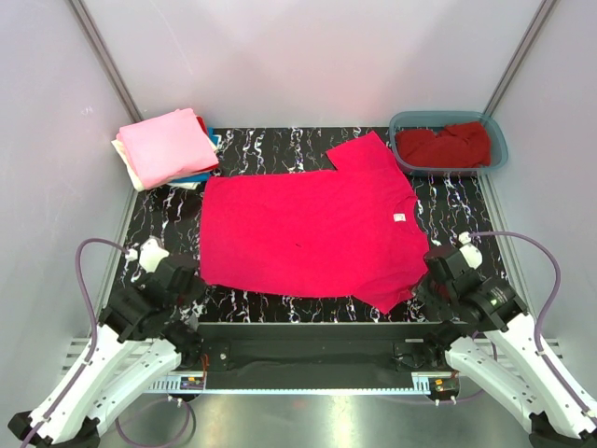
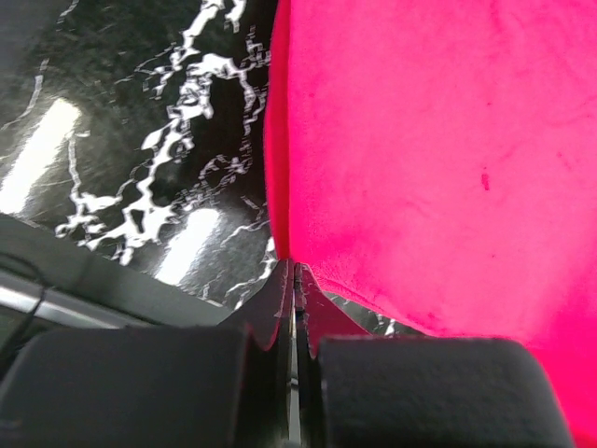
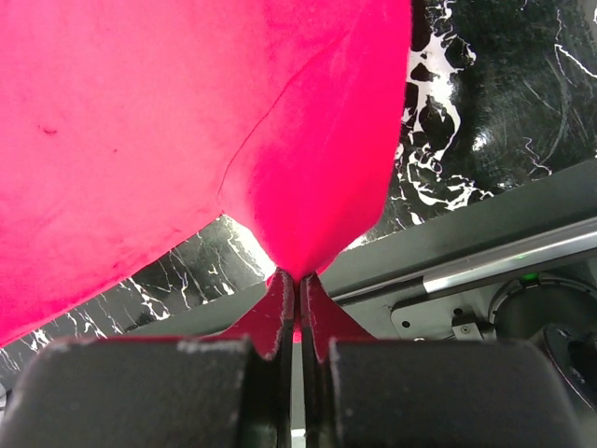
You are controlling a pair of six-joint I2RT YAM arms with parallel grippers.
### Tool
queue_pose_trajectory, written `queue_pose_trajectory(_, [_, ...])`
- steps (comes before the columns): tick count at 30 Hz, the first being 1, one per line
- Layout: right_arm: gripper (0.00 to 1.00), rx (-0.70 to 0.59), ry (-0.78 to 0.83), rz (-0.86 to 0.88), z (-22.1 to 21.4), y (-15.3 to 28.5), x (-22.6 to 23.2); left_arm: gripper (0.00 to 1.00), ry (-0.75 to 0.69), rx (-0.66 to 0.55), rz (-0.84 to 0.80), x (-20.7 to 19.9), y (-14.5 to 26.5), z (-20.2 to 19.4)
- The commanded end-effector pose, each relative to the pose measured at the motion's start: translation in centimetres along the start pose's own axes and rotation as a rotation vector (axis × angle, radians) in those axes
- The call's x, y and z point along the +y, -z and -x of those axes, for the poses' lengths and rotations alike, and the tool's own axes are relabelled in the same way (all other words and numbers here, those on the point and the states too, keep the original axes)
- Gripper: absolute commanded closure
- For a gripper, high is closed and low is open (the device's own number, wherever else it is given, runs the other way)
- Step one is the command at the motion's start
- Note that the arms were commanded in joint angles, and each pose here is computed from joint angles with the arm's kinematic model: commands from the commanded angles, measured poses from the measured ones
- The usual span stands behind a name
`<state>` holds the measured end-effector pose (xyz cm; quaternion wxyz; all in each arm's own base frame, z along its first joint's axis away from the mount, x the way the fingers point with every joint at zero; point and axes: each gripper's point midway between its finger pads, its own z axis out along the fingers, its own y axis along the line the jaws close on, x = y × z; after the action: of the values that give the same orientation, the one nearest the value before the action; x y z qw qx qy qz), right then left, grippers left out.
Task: Fold and stack the t-shirts
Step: Flatten the tshirt out, then fold the tshirt
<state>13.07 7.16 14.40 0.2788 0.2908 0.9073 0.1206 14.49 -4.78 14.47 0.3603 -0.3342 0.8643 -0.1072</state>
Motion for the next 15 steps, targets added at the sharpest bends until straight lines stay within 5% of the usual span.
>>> queue_pose_trajectory(1, [1.0, -0.018, -0.006, 0.016, 0.5, 0.7, 0.2, 1.0, 0.019, -0.05, 0.011, 0.5, 0.9, 1.3])
queue_pose_trajectory(9, [1.0, -0.039, 0.09, 0.081, 2.5, 1.3, 3.8, 0.96, -0.074, -0.054, -0.001, -1.4, 1.2, 2.4])
queue_pose_trajectory(15, [1.0, -0.023, 0.247, -0.037, 5.1, -0.8, 7.1, 1.0, -0.216, -0.028, 0.054, -4.0, -0.5, 3.8])
